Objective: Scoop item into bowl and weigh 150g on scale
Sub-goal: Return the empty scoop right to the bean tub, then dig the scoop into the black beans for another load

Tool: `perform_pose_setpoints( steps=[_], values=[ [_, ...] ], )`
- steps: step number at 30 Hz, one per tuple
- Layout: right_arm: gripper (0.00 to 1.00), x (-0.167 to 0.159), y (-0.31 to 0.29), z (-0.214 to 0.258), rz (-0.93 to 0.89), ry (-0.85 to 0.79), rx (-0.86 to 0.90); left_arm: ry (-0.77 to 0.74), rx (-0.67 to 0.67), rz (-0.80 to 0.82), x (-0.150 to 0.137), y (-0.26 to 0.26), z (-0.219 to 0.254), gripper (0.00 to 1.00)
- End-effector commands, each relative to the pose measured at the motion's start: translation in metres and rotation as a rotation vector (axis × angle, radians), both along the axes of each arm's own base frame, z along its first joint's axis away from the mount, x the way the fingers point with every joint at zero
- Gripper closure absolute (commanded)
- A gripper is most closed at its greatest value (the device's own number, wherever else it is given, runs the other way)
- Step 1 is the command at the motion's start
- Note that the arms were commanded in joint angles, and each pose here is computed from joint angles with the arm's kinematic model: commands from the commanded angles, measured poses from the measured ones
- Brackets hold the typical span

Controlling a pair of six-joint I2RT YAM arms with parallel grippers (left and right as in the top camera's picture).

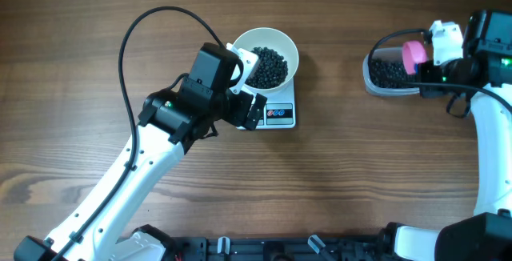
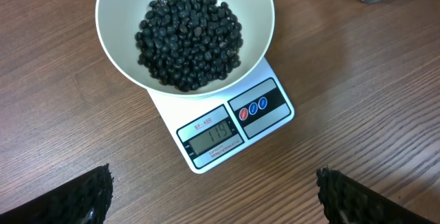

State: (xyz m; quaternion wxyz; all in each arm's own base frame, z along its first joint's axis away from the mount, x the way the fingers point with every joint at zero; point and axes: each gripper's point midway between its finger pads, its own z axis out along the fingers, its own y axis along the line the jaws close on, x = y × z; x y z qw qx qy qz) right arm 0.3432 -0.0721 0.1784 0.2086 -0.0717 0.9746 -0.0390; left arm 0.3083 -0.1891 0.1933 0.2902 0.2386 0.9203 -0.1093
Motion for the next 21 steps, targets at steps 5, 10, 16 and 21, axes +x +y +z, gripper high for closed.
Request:
perform_pose_setpoints(
  steps=[5, 10, 16, 21],
  values=[
    [0.96, 0.001, -0.015, -0.017, -0.036, 0.019, -0.050, 0.012, 0.004, -0.026, -0.003, -0.003, -0.005, 0.00],
    [0.96, 0.003, -0.025, -0.038, -0.063, 0.068, -0.028, 0.011, 0.004, -0.026, -0.003, -0.003, -0.005, 0.00],
    [0.96, 0.003, -0.028, -0.058, -0.070, 0.125, -0.014, 0.011, 0.004, -0.026, -0.003, -0.003, -0.005, 0.00],
    [0.96, 0.005, -0.021, -0.075, -0.055, 0.165, 0.035, 0.011, 0.004, -0.026, -0.003, -0.003, -0.005, 0.00]
  ],
)
